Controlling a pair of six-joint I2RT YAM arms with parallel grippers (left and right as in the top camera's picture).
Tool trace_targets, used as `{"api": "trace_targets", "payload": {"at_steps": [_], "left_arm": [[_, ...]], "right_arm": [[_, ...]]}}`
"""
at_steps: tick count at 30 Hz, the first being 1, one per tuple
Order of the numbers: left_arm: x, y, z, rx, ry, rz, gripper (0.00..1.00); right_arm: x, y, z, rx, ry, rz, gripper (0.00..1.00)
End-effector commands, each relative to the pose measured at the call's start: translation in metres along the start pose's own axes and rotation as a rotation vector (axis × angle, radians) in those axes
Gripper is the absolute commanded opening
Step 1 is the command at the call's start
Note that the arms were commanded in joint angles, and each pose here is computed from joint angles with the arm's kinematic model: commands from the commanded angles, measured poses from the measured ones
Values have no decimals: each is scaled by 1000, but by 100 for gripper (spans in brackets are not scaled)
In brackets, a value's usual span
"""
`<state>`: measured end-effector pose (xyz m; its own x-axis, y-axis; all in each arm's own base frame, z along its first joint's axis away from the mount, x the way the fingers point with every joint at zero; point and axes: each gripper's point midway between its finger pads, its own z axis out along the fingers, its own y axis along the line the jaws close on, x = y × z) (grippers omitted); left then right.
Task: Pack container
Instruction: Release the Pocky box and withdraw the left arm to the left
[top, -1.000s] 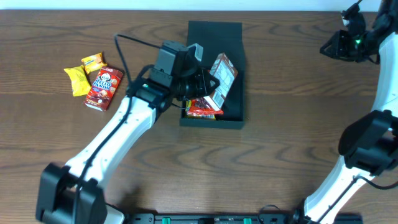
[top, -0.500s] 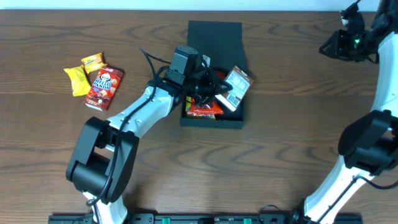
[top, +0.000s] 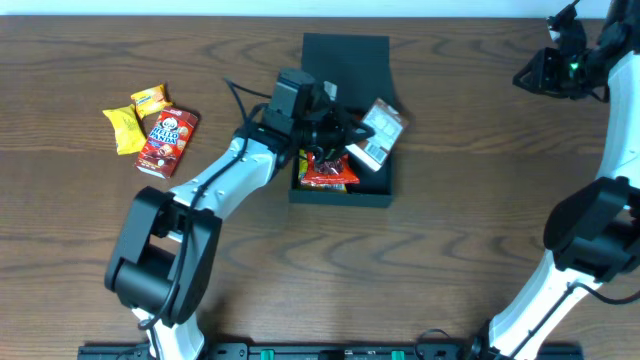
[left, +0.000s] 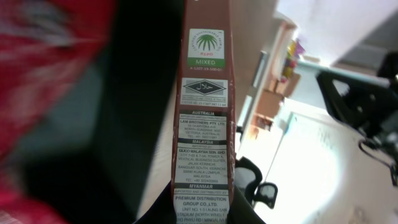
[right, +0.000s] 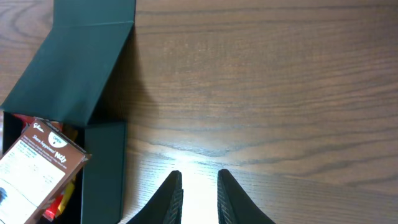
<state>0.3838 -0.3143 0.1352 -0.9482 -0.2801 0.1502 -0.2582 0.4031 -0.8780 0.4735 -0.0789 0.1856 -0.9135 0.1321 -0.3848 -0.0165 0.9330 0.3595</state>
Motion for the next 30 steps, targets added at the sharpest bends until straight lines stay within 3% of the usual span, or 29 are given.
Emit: {"api": "trace_targets", "payload": {"at_steps": [1,14,19,28,29,30], "left_arm": [[-11,-4,-21,-23,-70,0,6],[1,31,-21,-116,-184,-36,6],[6,16,-7,-58,-218,18,6],[9,21,2,-102,-293,-35,6],[9,21,2,-103,-292,-33,9],[10,21,3,-102,-290,-32,26]], "right_arm": [[-4,11,-9,-14,-25,-18,20],[-5,15,-10,-43,-32,-4,20],[-5,16,-10,-44,-30,2,19],[-6,17,-9,-48,-33,8,19],[-6,16,-9,-47,-35,10,19],[-6,16,-9,-47,-36,9,20]]}}
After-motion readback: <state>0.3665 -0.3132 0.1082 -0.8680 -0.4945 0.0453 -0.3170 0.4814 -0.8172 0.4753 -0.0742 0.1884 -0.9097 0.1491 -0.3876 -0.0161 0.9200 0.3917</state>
